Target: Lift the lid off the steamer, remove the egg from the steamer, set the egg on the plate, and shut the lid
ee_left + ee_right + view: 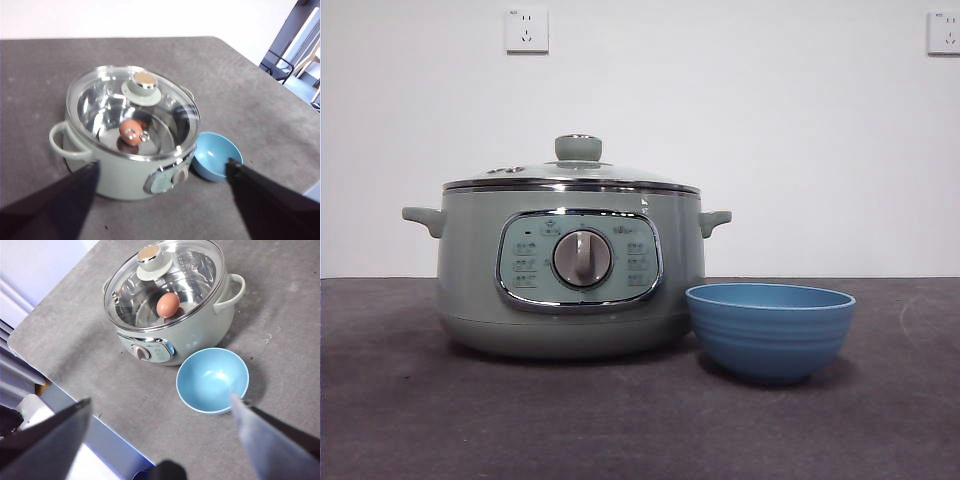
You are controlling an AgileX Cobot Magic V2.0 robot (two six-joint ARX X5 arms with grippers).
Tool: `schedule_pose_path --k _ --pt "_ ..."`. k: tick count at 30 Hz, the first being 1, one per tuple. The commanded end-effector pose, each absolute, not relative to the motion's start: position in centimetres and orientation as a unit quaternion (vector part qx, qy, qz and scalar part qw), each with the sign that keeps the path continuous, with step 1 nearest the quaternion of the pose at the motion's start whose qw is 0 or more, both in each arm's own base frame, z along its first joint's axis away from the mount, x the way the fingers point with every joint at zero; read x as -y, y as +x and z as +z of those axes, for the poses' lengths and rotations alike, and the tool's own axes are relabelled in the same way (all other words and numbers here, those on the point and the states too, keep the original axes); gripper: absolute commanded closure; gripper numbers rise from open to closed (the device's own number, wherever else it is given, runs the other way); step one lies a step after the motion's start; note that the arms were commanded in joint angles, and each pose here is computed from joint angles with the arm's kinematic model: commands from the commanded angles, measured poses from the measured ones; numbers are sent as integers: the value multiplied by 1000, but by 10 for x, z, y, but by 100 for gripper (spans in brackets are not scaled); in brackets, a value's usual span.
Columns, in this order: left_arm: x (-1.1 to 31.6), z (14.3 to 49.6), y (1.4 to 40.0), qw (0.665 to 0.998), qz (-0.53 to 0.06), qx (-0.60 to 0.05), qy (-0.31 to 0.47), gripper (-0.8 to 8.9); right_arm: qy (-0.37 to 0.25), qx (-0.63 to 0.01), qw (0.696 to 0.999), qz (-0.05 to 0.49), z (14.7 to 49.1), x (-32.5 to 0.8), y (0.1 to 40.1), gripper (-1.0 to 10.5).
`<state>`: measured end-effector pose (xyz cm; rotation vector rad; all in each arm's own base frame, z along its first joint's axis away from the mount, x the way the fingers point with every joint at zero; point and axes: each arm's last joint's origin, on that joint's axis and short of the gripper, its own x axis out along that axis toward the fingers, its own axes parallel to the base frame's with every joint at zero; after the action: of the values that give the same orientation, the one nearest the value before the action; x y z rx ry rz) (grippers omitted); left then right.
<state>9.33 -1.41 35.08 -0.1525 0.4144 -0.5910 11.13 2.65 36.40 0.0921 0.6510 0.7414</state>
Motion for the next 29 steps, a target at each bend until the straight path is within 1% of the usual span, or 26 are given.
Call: schedule_pose_path --k 1,9,16,22,26,29 --pt "15 355 102 932 -297 -197 -69 261 41 -308 881 358 365 -27 111 376" --pt "29 378 144 921 -337 -190 -53 260 42 -310 880 358 364 -27 114 379" --pt "61 386 199 921 -338 -193 -20 261 44 -318 877 357 363 -27 118 379" --pt "97 378 245 931 -321 -168 28 261 45 -321 876 357 362 -27 120 379" --pt "117 363 273 941 -303 -148 40 261 45 -321 876 357 362 -27 120 379" --pt "128 351 288 940 -304 -145 45 261 46 -321 876 357 362 -27 120 379"
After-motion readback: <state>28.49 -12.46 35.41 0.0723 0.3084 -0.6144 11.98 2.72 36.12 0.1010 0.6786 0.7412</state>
